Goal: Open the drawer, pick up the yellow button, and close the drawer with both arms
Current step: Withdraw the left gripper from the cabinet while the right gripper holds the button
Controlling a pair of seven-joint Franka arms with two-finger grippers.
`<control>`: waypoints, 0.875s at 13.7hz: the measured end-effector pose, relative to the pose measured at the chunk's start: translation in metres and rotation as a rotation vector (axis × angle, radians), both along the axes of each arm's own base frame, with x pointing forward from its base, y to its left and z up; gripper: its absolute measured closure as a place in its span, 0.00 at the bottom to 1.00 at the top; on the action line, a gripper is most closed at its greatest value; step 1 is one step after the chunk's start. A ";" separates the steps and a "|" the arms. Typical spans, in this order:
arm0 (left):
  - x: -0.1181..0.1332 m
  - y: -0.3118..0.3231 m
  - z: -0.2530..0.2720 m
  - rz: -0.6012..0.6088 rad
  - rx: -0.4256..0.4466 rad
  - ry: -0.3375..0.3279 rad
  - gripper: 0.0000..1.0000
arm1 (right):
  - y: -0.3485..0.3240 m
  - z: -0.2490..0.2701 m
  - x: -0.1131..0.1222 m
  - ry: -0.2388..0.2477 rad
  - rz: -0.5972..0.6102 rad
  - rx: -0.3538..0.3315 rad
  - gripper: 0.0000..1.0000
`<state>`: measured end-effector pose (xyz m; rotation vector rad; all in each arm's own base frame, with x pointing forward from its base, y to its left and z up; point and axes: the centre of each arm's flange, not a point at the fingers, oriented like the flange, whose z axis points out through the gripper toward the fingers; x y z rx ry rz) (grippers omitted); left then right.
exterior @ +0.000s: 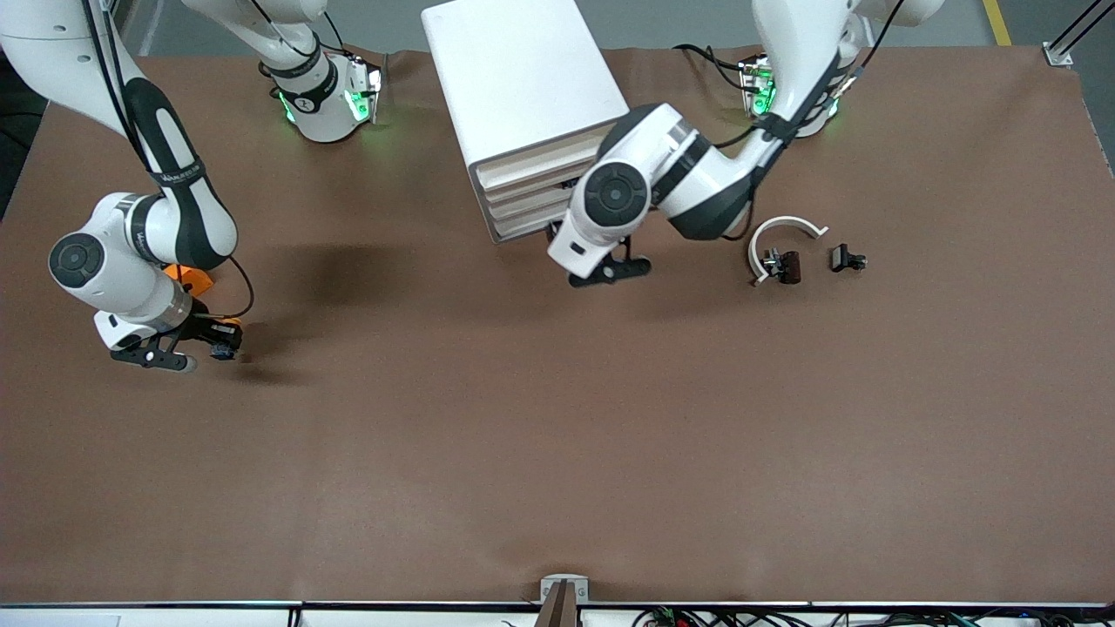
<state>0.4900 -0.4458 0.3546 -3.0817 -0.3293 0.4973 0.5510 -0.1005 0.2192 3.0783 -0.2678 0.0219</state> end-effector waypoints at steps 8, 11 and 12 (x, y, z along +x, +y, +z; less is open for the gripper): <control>0.127 0.155 0.031 0.172 0.090 -0.193 0.00 | -0.004 -0.013 0.007 0.003 -0.037 0.000 0.59; 0.147 0.192 0.038 0.137 0.179 -0.272 0.00 | -0.005 -0.019 0.009 0.009 -0.041 0.000 0.59; 0.153 0.207 0.040 0.124 0.184 -0.279 0.00 | -0.005 -0.020 0.009 0.011 -0.044 0.000 0.59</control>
